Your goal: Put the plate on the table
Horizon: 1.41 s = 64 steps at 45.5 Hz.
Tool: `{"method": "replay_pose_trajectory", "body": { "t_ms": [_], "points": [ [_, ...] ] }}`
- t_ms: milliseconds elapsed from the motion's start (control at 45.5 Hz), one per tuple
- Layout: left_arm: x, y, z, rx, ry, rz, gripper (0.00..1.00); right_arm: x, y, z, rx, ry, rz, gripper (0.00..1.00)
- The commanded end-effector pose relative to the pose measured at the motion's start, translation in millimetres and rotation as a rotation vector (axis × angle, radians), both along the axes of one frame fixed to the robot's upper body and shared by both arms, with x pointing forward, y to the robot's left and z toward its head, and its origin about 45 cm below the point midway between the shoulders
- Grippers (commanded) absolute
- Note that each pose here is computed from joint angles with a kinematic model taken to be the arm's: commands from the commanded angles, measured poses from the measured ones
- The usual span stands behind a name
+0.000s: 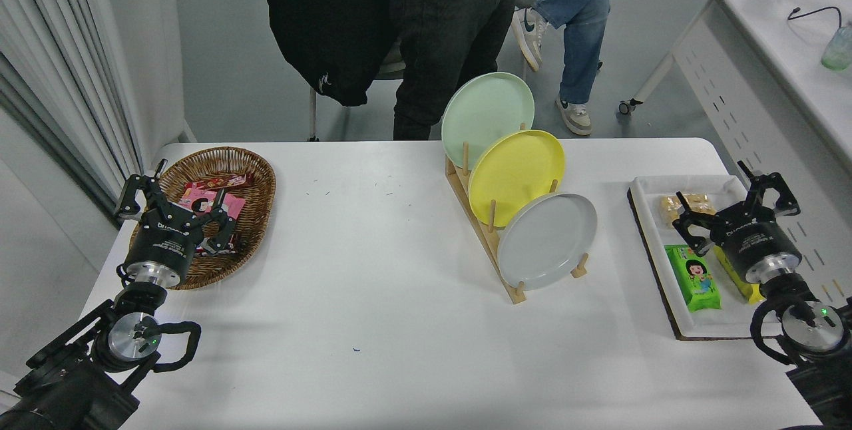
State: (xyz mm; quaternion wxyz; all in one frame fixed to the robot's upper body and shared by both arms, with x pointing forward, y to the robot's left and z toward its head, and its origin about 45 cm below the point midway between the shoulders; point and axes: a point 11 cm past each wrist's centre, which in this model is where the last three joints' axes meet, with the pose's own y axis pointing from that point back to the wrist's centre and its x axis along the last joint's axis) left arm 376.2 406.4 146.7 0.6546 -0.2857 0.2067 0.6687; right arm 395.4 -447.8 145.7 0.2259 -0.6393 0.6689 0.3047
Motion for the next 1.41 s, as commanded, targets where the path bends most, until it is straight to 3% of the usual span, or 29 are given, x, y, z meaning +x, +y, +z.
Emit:
{"method": "replay_pose_trajectory", "body": {
  "t_ms": [0,198,659,1121,1385],
  "points": [
    [0.0,0.1,0.0,-0.001,0.0,0.001,0.98,5.1,1.8,10.0,-0.112,0.023,0.09,0.99],
    [0.0,0.1,0.0,-0.001,0.0,0.001,0.98,6.9,2.0,25.7,-0.35,0.07,0.257,0.99],
    [0.0,0.0,0.0,0.0,0.0,0.0,0.98,0.7,16.8,62.7,-0.633,0.13,0.625,0.99],
    [0.0,0.0,0.0,0.0,0.0,0.0,0.98,9.8,8.0,100.6,-0.672,0.071,0.663,1.0],
    [0.0,0.1,0.0,-0.001,0.0,0.001,0.98,15.5,14.8,111.6,-0.83,0.153,0.791,0.99]
  ]
}}
